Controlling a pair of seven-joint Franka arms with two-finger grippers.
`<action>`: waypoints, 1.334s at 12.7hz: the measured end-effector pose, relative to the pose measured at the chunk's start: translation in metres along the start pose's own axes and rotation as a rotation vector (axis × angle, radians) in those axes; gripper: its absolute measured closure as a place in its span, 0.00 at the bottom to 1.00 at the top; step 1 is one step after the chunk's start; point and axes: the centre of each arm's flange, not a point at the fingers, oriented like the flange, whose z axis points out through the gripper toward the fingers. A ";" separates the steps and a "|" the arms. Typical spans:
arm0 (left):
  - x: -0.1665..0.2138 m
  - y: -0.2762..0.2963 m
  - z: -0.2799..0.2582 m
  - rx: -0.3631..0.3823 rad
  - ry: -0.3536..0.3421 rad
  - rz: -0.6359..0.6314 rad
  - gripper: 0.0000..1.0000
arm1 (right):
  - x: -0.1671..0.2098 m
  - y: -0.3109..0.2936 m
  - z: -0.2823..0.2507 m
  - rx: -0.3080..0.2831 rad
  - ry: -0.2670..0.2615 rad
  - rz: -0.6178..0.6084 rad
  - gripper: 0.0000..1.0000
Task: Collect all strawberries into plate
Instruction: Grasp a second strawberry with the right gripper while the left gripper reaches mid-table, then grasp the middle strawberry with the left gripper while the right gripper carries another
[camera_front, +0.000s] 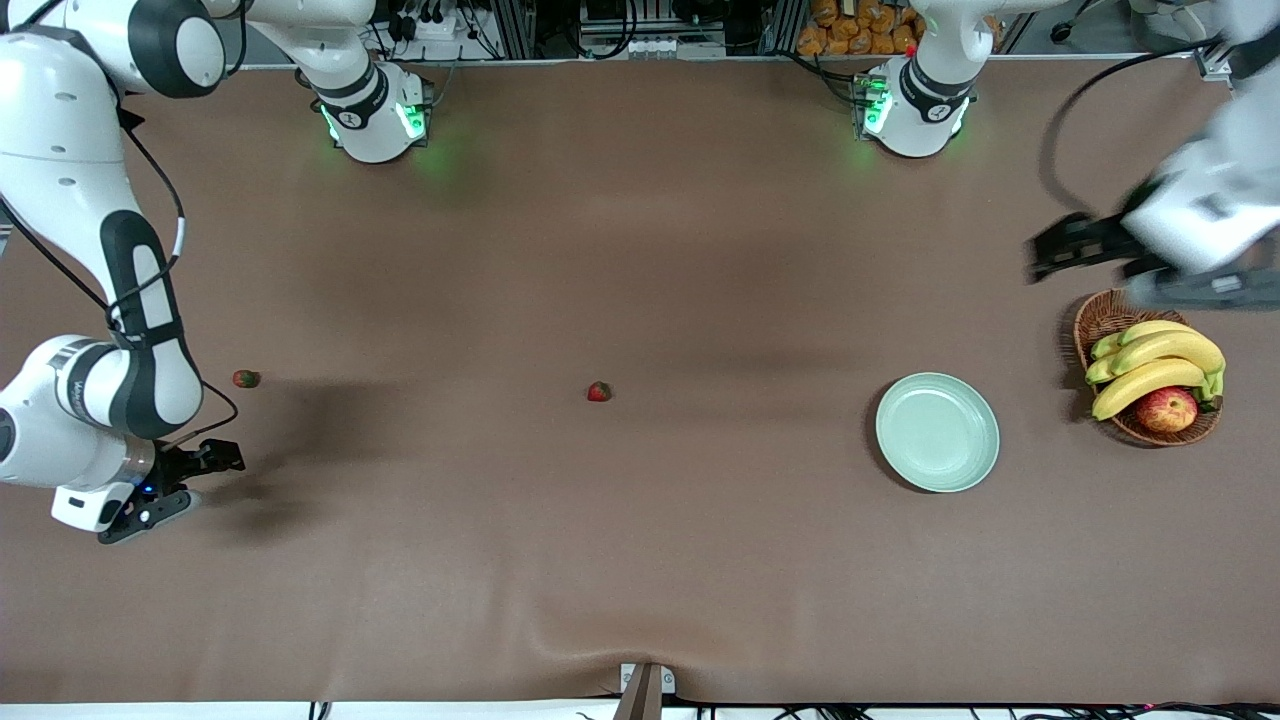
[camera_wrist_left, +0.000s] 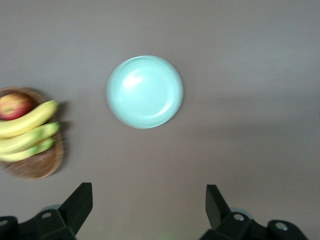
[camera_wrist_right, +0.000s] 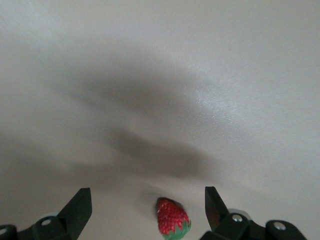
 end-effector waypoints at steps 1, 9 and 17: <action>0.007 0.044 0.022 -0.016 0.006 0.004 0.00 | -0.002 0.003 0.008 -0.001 0.000 -0.021 0.00; 0.000 0.355 0.251 -0.087 0.197 0.446 0.00 | -0.015 0.018 0.014 -0.008 -0.002 -0.090 0.15; -0.044 0.443 0.406 -0.091 0.375 0.686 0.00 | -0.028 0.020 0.022 0.046 -0.049 -0.113 0.63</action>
